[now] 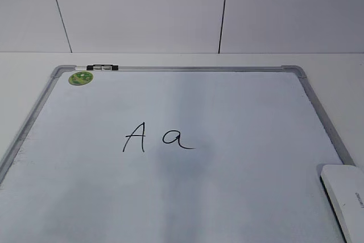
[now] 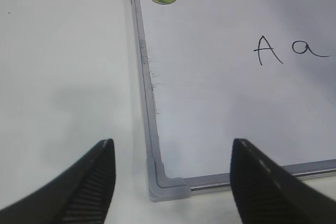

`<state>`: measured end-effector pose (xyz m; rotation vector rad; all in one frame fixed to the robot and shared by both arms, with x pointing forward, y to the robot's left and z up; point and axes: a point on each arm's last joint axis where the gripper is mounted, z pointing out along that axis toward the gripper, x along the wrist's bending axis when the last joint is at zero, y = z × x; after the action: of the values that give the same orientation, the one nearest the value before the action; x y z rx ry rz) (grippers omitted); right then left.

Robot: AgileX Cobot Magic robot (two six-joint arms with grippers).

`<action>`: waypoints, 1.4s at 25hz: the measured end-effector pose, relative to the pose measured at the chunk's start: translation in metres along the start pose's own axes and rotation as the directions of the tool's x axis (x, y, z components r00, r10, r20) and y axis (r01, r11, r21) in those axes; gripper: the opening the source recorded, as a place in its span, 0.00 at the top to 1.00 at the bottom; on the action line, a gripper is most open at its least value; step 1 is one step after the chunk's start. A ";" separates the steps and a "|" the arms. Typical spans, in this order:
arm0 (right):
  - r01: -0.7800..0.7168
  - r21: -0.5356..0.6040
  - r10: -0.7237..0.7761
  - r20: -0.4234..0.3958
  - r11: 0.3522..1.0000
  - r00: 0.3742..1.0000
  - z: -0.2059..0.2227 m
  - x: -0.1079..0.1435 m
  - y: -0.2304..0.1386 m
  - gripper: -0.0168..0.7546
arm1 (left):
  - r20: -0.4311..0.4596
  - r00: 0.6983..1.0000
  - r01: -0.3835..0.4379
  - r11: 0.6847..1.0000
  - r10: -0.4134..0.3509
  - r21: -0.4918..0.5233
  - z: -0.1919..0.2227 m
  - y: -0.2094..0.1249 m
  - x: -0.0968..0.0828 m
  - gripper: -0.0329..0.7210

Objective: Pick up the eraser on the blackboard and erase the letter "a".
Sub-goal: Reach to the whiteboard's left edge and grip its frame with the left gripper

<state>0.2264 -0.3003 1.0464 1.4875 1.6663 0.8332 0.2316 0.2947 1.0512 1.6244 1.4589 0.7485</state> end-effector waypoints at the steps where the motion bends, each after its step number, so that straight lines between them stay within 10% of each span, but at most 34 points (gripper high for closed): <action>1: 0.000 0.000 0.000 0.000 1.000 1.000 0.000 0.000 0.000 0.21 | 0.000 1.000 0.000 1.000 0.000 0.000 0.000 0.000 0.000 0.28; 35: 0.001 0.000 -0.001 0.002 1.000 1.000 0.000 0.000 0.000 0.21 | 0.000 1.000 0.000 1.000 0.000 -0.002 0.000 0.000 0.000 0.23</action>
<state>0.2264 -0.3005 1.0464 1.4872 1.6655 0.8308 0.2317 0.2947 1.0513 1.6232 1.4579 0.7495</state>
